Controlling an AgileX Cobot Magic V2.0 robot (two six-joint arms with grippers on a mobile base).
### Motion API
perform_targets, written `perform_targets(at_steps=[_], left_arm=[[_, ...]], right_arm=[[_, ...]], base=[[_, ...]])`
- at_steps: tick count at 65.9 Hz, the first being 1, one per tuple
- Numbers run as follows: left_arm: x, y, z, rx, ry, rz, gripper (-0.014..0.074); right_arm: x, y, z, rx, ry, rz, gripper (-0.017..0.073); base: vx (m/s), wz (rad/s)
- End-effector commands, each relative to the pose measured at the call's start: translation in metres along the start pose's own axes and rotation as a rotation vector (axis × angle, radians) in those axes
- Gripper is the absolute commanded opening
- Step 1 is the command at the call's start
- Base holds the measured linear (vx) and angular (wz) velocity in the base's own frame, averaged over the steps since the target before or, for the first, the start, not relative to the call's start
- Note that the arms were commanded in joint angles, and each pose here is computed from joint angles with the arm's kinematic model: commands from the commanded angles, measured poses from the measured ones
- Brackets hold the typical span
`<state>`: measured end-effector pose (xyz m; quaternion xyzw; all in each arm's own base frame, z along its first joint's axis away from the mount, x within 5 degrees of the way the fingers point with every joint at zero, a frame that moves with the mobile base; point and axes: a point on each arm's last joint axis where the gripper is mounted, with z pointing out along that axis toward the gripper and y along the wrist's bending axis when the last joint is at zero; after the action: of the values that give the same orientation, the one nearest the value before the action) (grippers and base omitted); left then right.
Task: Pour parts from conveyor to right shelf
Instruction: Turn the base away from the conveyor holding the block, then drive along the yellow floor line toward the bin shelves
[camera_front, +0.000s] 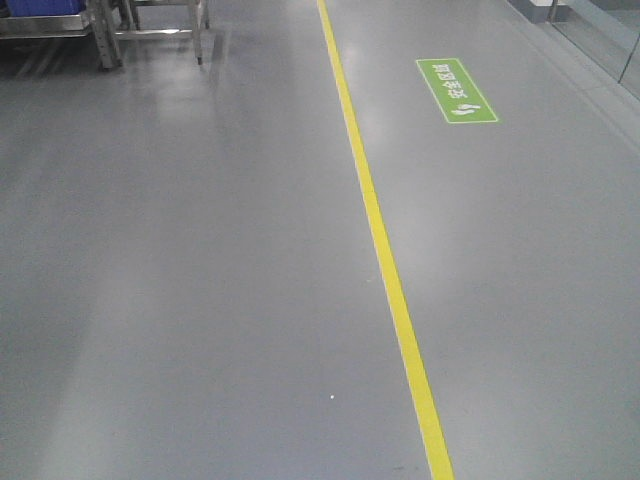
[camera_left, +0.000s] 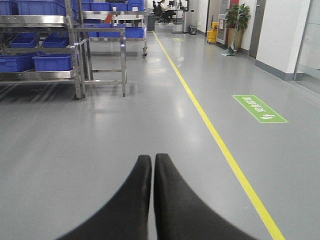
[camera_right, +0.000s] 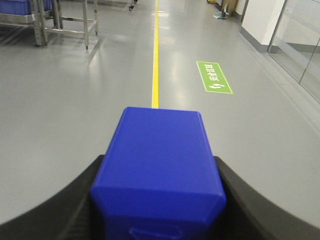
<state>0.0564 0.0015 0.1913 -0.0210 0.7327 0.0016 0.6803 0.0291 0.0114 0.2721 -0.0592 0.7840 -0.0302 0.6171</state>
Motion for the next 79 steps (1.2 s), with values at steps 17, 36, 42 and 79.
perform_targets(at_steps=[17,36,42,79], left_arm=[[-0.0138,-0.0004,-0.0018,0.006,-0.099,-0.017,-0.0006],[-0.0138,-0.0004,-0.0018,0.006,-0.099,-0.017,-0.0006],[-0.0138,-0.0004,-0.0018,0.006,-0.099,-0.017,-0.0006],[-0.0138,-0.0004,-0.0018,0.006,-0.099,-0.017,-0.0006]], right_arm=[[-0.0130,-0.0030,-0.0022,0.026,-0.080,0.006,-0.0005],[-0.0130,-0.0030,-0.0022,0.026,-0.080,0.006,-0.0005],[-0.0130,-0.0030,-0.0022,0.026,-0.080,0.006,-0.0005],[-0.0131,-0.0030,-0.0022,0.027,-0.081,0.006,-0.0005]], base=[[0.32,-0.11],[0.48,-0.02],[0.52,0.02],[0.56,0.02]])
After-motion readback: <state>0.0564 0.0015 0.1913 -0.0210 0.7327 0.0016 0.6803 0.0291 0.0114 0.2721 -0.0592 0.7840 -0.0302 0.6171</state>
